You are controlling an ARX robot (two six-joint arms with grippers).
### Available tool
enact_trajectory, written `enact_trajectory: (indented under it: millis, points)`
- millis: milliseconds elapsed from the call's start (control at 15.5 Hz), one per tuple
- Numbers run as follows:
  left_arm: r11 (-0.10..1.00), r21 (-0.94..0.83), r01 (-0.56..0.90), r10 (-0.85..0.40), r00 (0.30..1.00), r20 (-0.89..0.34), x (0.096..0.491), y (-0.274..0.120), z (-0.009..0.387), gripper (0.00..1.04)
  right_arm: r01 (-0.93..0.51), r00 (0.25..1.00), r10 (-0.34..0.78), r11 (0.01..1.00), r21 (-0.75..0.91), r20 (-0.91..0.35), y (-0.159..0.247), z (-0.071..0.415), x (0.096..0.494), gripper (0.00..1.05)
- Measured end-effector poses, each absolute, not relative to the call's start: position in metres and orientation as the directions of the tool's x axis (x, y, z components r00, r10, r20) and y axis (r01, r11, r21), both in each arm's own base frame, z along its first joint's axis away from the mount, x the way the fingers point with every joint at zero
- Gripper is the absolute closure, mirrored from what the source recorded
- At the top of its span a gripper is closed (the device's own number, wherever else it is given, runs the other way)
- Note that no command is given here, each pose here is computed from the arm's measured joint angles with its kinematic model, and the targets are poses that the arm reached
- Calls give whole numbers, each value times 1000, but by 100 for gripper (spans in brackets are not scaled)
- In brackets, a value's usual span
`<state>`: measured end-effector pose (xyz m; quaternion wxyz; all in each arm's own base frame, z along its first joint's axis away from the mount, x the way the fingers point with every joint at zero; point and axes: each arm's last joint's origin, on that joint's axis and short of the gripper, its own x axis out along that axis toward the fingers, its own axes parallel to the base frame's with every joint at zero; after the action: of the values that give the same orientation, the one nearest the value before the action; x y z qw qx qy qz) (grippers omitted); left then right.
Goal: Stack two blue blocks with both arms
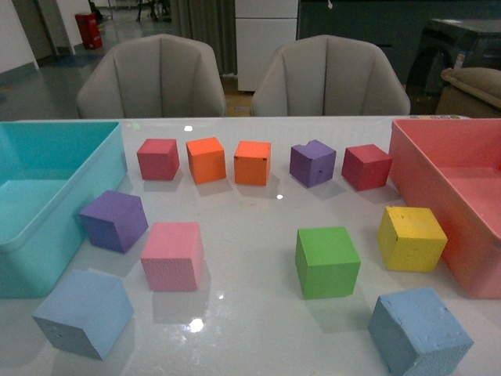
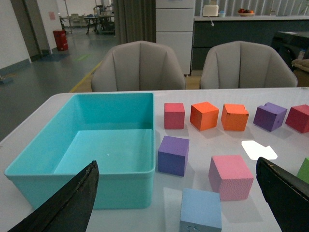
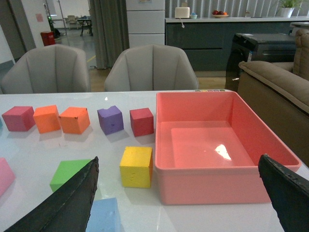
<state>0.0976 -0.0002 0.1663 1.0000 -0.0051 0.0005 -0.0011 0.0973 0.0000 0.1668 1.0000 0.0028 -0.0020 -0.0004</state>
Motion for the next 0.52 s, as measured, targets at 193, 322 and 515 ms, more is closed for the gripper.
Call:
enact_trajectory:
  millis: [193,322,515]
  points:
    - [1000,-10,2,-2,1000,-1,98,0,166,7,1,1000,-1,1000,6,4,0,167,97,6]
    - [1000,-10,2,-2,1000,-1,98,0,166,7,1,1000,-1,1000,6,4,0,167,97,6]
    - [1000,-10,2,-2,1000,-1,98,0,166,7,1,1000,-1,1000,6,4,0,167,97,6]
